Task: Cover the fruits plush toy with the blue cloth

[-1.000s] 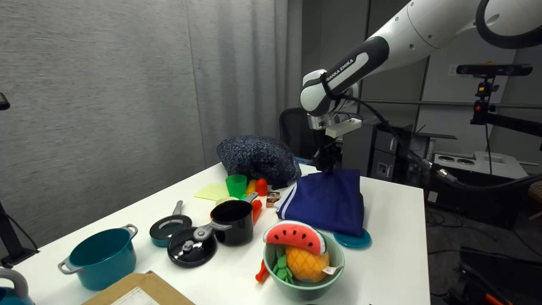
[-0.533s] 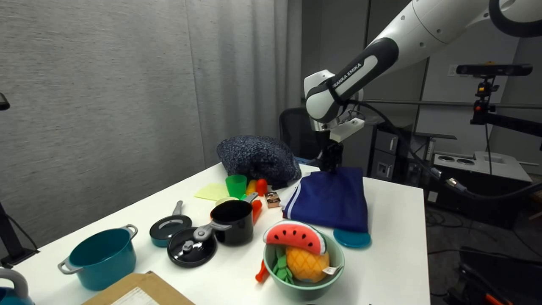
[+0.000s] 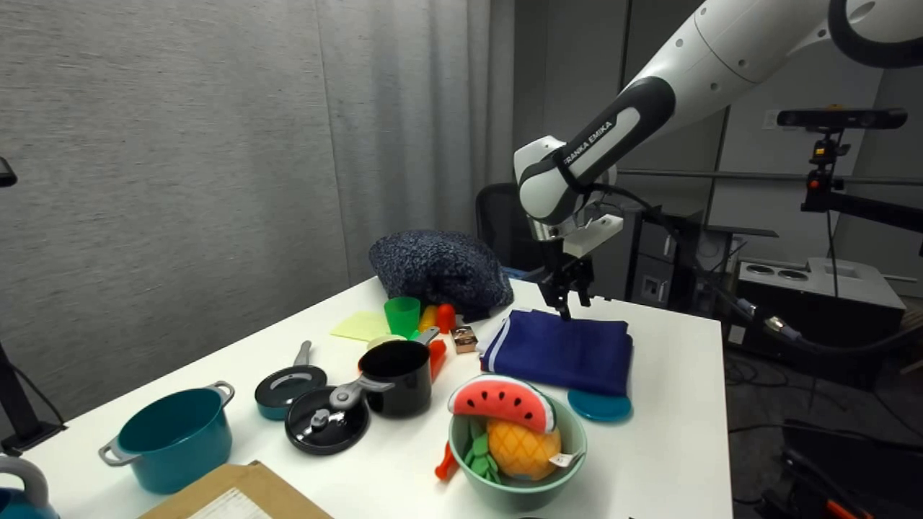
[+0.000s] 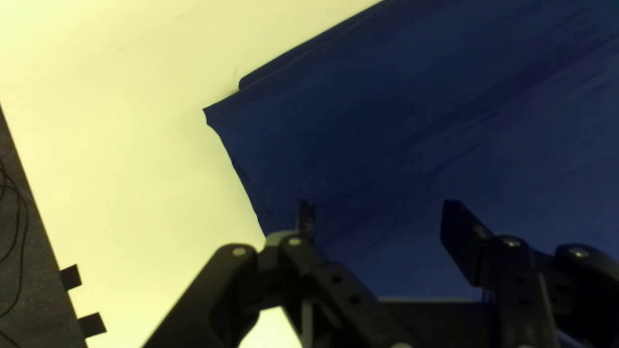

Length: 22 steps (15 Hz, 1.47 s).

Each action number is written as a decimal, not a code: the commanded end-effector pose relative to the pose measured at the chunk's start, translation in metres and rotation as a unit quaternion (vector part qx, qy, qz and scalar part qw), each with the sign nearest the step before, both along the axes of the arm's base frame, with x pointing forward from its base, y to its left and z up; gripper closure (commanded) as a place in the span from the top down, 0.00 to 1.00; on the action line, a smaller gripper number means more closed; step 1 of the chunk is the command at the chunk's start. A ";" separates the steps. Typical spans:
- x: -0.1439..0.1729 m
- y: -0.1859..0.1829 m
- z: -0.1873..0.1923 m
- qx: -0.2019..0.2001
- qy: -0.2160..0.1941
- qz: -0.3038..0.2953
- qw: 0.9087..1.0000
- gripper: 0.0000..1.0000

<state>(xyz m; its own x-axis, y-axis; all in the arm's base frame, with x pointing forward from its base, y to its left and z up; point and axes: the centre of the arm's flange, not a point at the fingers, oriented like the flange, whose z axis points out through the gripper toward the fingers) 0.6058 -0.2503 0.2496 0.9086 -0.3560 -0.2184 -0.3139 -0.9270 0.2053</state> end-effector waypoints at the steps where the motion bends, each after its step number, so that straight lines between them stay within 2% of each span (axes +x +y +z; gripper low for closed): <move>1: 0.010 -0.012 -0.010 0.043 0.018 -0.044 0.998 0.99; 8: 0.034 -0.022 -0.017 0.006 -0.030 -0.102 0.994 1.00; 13: 0.046 -0.028 -0.049 0.022 -0.004 -0.162 0.986 1.00; 16: 0.050 -0.031 -0.053 0.007 -0.013 -0.191 0.981 1.00; 17: 0.051 -0.029 -0.053 0.003 -0.014 -0.192 0.981 1.00; 18: 0.040 -0.057 -0.039 0.001 -0.013 -0.184 0.983 1.00; 19: 0.038 -0.058 -0.036 -0.001 -0.011 -0.170 0.985 1.00; 22: 0.032 -0.078 -0.027 -0.033 -0.011 -0.153 0.988 1.00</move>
